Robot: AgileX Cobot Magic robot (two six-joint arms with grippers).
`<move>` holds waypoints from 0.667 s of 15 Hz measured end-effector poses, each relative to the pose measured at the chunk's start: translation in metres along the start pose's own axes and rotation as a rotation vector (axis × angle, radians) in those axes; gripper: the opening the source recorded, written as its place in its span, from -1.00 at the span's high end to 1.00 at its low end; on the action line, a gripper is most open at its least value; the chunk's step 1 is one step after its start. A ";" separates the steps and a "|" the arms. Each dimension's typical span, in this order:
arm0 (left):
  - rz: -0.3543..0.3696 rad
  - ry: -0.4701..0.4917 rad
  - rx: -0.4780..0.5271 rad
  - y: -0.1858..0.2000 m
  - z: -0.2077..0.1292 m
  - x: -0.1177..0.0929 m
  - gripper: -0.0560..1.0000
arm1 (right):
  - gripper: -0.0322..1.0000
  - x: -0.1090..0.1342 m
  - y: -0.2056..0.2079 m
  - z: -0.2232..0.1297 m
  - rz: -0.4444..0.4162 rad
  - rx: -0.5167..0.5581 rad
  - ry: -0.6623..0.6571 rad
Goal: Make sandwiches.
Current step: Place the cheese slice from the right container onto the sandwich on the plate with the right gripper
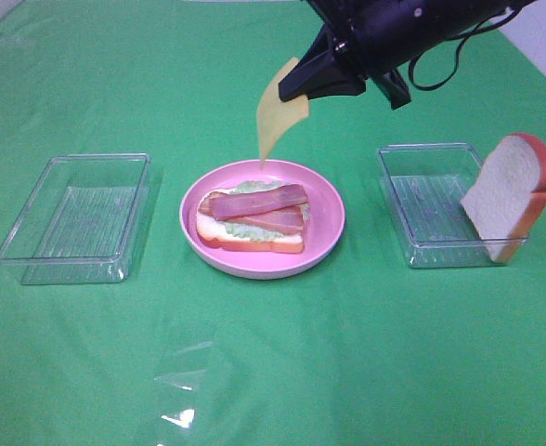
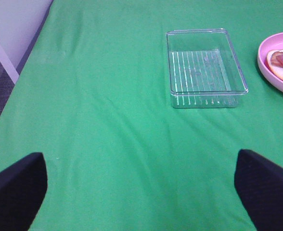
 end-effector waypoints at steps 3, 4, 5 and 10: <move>0.000 0.000 0.000 0.000 0.000 0.000 -0.97 | 0.91 -0.005 -0.046 0.001 0.082 -0.002 -0.062; 0.000 0.000 0.000 0.000 0.000 0.000 -0.97 | 0.91 -0.008 -0.054 -0.001 0.083 0.007 -0.065; 0.000 0.000 0.000 0.000 0.000 0.000 -0.97 | 0.91 -0.012 -0.067 -0.004 0.087 0.023 -0.077; 0.000 0.000 0.000 0.000 0.000 0.000 -0.97 | 0.91 -0.053 -0.105 -0.001 0.036 0.032 -0.138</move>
Point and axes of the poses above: a point on each arm's last joint axis where the gripper is mounted, y pointing back along that axis away from the gripper, x along the wrist's bending axis when the last joint is at zero, z = x × y, the point moved 9 cm from there along -y, pointing out along that axis toward the gripper, and after that the axes turned 4 degrees about y, right-handed, at the moved point
